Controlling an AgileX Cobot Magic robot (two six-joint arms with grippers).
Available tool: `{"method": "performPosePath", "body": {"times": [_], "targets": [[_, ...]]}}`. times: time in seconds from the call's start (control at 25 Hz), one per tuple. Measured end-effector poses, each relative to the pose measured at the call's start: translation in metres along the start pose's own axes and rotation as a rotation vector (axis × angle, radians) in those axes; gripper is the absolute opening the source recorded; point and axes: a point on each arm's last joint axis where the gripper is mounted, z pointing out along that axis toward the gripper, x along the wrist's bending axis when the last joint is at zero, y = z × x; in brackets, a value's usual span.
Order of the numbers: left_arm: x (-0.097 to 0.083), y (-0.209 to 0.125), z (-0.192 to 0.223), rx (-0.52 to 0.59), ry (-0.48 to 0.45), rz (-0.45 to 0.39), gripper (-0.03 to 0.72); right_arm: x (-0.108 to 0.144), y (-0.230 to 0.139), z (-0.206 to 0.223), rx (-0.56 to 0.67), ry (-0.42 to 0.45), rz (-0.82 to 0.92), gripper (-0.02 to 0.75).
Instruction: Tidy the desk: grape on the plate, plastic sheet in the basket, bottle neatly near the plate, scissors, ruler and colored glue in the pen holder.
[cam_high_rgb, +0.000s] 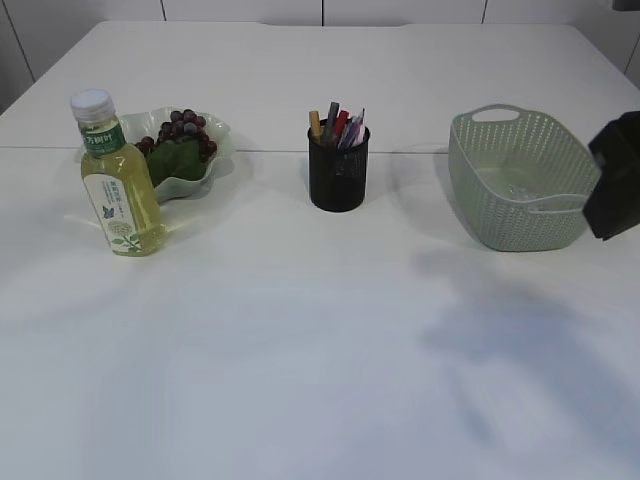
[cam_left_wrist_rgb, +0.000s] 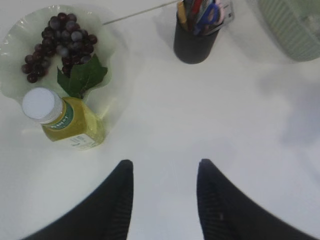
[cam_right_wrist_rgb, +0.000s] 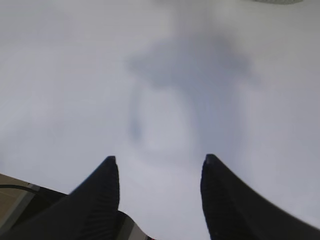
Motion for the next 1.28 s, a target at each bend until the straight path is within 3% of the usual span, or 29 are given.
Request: {"method": "performPosePath", "body": {"times": [0.24,0.36,0.48,0.68,0.96,1.16,1.28], "targets": [[0.006,-0.037,-0.056,-0.060,-0.050,-0.019,0.315,0.000,0.000,0.000,0.001,0.004,0.000,0.419],[0.012,-0.068,-0.071,-0.051,-0.057,-0.021,0.316,0.003,0.000,0.000,0.004,0.031,0.008,0.419],[0.017,-0.104,-0.083,-0.127,-0.086,-0.028,0.316,0.003,-0.007,-0.006,-0.012,0.046,0.000,0.419],[0.023,-0.170,-0.098,-0.268,-0.168,-0.059,0.315,0.001,-0.028,-0.031,-0.202,0.079,-0.016,0.419],[0.031,-0.233,-0.096,-0.402,-0.226,-0.075,0.316,-0.005,-0.079,-0.045,-0.387,0.095,-0.040,0.419],[0.037,-0.262,-0.093,-0.432,-0.193,-0.028,0.316,-0.011,-0.129,-0.037,-0.426,0.098,-0.051,0.419],[0.041,-0.280,-0.095,-0.395,-0.174,0.015,0.320,-0.014,-0.157,-0.044,-0.470,0.112,-0.051,0.419]]}}
